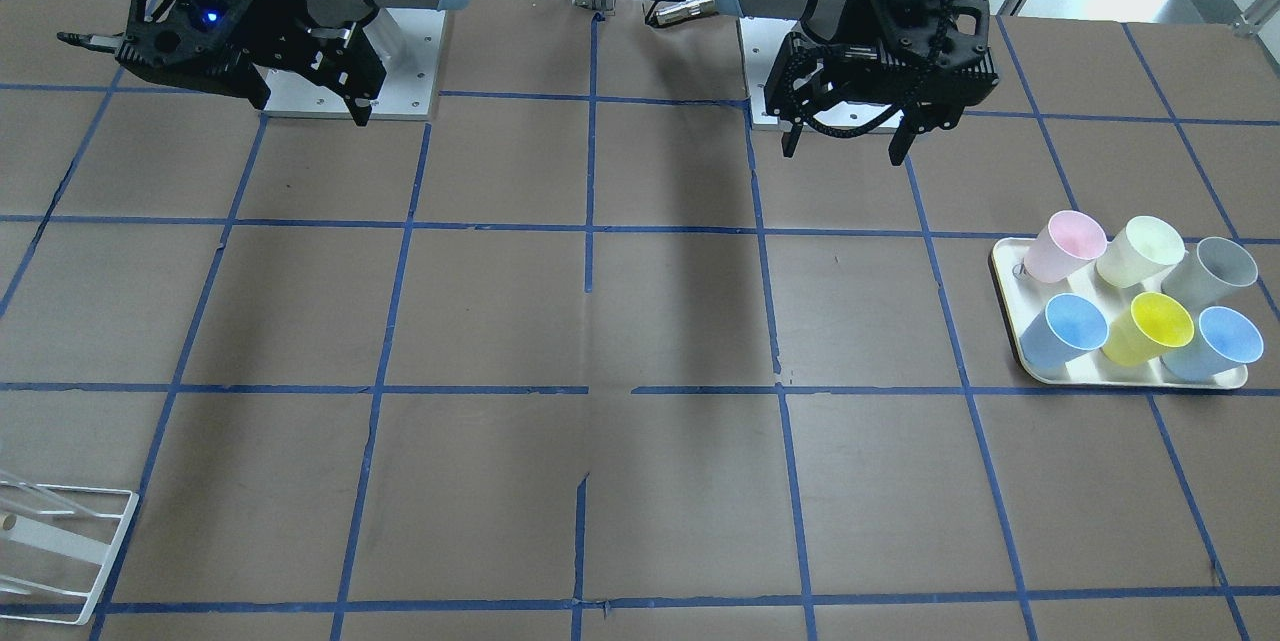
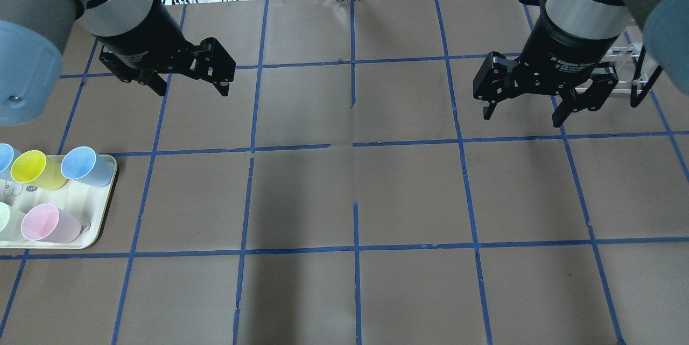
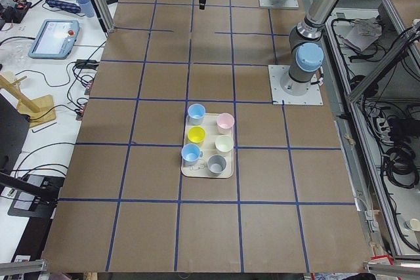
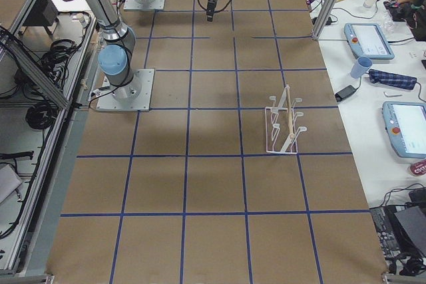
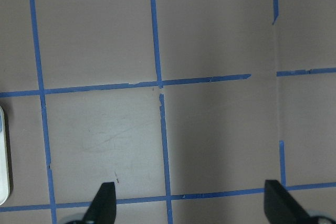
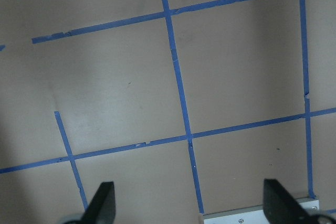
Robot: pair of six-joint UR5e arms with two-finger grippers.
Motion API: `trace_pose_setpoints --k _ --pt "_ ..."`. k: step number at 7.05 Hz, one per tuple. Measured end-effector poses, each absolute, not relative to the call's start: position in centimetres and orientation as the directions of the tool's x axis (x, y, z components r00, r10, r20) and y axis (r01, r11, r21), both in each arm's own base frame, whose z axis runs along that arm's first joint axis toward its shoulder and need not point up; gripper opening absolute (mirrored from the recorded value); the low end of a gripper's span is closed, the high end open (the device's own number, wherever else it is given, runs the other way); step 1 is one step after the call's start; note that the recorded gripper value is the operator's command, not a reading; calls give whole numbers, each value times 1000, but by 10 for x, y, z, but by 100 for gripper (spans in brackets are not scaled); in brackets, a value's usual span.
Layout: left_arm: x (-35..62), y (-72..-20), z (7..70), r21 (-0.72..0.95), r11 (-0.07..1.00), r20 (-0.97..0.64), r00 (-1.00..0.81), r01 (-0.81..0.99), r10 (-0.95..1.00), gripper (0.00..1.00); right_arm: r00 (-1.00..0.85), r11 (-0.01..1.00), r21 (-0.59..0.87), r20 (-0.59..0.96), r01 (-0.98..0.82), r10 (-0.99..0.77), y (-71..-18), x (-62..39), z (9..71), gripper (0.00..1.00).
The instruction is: Transfer IKEA cup to right arm and place on rack
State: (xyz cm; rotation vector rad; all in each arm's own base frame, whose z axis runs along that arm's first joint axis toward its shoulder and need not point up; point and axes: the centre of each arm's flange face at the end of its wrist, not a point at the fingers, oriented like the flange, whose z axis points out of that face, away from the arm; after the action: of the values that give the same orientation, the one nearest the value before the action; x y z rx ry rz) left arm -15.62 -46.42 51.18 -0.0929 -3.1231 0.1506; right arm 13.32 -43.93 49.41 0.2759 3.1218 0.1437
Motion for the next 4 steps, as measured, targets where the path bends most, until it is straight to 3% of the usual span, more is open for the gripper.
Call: trace_pose_setpoints --k 4 --pt "-97 -479 514 -95 995 11 -1000 -14 -14 100 -986 982 88 5 169 169 -440 133 494 100"
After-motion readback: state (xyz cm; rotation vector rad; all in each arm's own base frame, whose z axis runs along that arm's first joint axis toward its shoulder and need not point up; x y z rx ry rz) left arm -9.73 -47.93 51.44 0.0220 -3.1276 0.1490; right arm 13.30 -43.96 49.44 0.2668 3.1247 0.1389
